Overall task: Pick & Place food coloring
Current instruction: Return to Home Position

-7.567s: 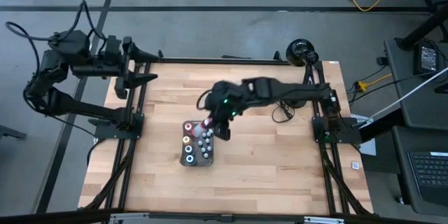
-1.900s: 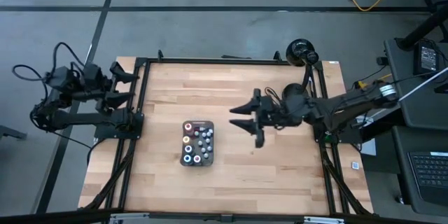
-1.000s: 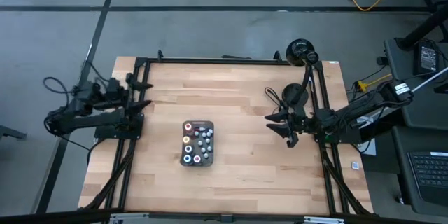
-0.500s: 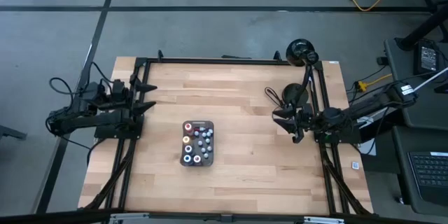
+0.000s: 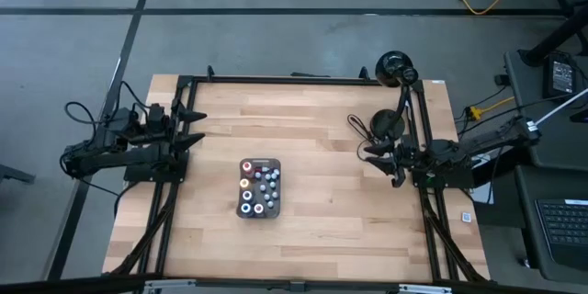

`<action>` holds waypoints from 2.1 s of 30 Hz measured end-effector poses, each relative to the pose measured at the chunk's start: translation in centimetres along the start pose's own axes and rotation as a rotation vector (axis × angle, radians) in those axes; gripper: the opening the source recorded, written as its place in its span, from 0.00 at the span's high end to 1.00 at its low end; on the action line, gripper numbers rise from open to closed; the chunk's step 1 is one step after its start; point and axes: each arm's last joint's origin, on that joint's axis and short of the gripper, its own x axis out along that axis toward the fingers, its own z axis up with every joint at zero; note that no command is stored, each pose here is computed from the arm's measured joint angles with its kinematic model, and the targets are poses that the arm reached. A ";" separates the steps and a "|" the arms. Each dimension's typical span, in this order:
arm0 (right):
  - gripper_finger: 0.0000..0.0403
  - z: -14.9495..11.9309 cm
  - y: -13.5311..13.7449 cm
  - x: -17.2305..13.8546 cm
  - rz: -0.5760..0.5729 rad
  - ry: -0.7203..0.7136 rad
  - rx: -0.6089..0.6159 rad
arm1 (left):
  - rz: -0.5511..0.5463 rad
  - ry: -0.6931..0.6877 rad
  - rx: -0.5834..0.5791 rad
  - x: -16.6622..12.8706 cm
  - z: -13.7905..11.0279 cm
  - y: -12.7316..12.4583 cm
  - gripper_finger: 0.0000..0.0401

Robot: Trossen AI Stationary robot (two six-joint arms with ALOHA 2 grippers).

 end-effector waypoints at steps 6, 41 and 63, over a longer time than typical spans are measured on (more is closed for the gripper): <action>0.57 0.4 -0.2 -0.9 0.027 -0.008 0.002 | -0.001 -0.001 -0.002 0.0 0.0 0.0 0.24; 0.57 -0.4 -0.9 -2.3 0.048 0.089 -0.130 | 0.030 -0.103 0.226 0.3 0.4 0.0 0.24; 0.57 -0.3 -0.9 -2.3 0.049 0.089 -0.130 | -0.080 -0.291 0.199 3.0 -7.5 1.6 0.24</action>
